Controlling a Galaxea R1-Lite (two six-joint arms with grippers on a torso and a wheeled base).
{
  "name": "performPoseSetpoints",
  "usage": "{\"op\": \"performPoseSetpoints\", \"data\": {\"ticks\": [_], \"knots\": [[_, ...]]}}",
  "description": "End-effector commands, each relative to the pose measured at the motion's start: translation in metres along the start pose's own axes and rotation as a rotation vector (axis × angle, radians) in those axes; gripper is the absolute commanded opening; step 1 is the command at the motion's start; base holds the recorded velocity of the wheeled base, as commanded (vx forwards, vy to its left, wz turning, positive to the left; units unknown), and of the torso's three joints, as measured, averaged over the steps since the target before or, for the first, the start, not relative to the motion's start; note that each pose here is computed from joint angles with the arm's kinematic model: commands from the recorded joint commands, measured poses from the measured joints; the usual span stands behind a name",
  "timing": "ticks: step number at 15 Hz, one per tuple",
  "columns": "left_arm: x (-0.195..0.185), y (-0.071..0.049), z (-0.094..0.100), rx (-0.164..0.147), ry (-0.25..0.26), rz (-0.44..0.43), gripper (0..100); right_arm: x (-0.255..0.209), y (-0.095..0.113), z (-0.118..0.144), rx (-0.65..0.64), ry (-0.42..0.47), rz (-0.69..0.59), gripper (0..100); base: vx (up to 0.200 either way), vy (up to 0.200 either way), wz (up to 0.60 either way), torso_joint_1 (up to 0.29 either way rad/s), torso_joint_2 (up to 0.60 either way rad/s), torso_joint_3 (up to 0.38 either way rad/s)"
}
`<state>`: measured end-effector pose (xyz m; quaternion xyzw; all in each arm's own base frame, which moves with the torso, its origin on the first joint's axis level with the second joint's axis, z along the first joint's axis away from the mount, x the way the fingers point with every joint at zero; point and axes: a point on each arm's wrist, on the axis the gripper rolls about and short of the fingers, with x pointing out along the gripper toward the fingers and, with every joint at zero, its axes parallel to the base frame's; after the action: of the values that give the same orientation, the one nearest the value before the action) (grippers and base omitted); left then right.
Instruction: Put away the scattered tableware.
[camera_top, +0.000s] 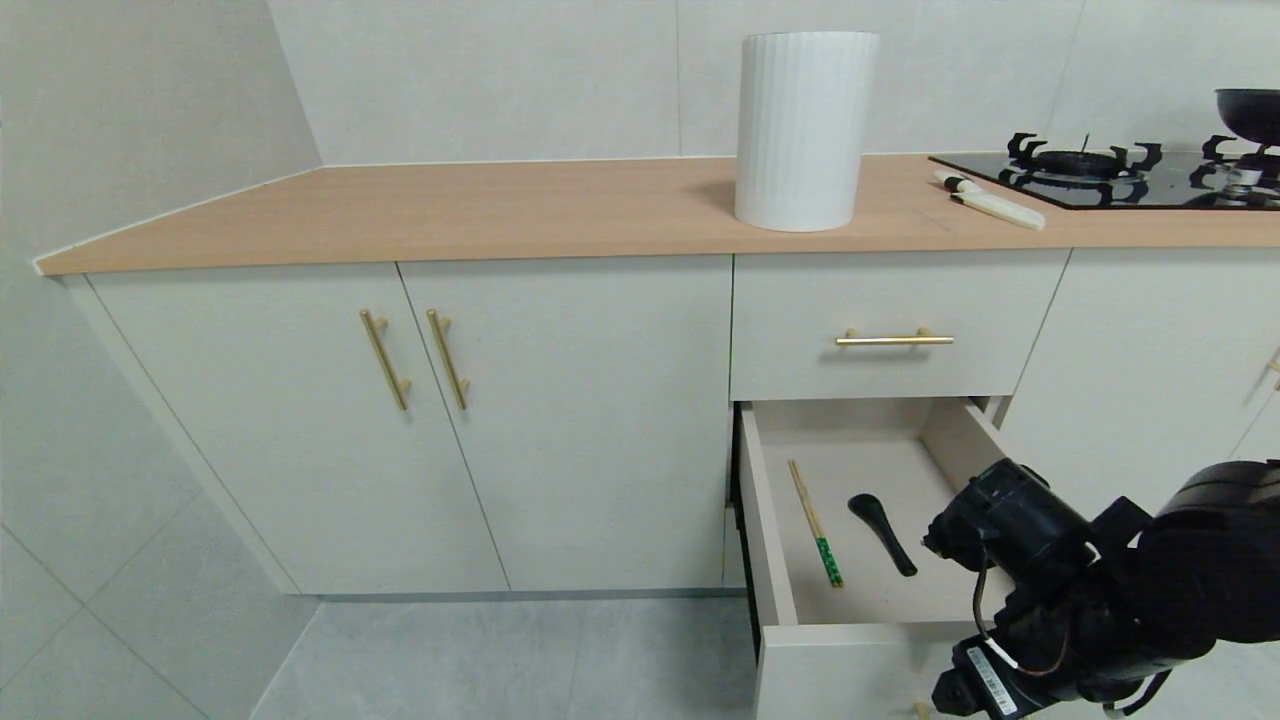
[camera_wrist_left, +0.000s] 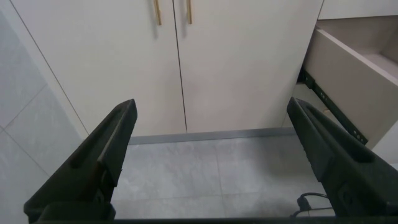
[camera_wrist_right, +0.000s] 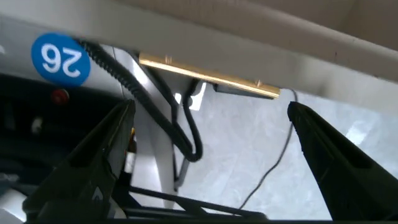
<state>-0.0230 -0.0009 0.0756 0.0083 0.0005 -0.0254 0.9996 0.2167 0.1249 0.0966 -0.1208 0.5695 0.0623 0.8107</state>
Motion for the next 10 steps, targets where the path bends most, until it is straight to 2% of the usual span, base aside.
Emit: {"op": "performPoseSetpoints", "data": {"ticks": [1, 10], "knots": [[0.0, 0.0, 0.0, 0.0, 0.002, 0.0, 100, 0.007, -0.001, 0.005, 0.014, 0.014, -0.008, 100, 0.0, 0.0, 0.0, 0.0, 0.0, 0.0], [0.0, 0.0, 0.0, 0.0, 0.0, 0.0, 100, 0.024, -0.003, 0.031, 0.151, -0.102, 0.009, 100, 0.0, 0.0, 0.0, 0.0, 0.0, 0.0]]}}
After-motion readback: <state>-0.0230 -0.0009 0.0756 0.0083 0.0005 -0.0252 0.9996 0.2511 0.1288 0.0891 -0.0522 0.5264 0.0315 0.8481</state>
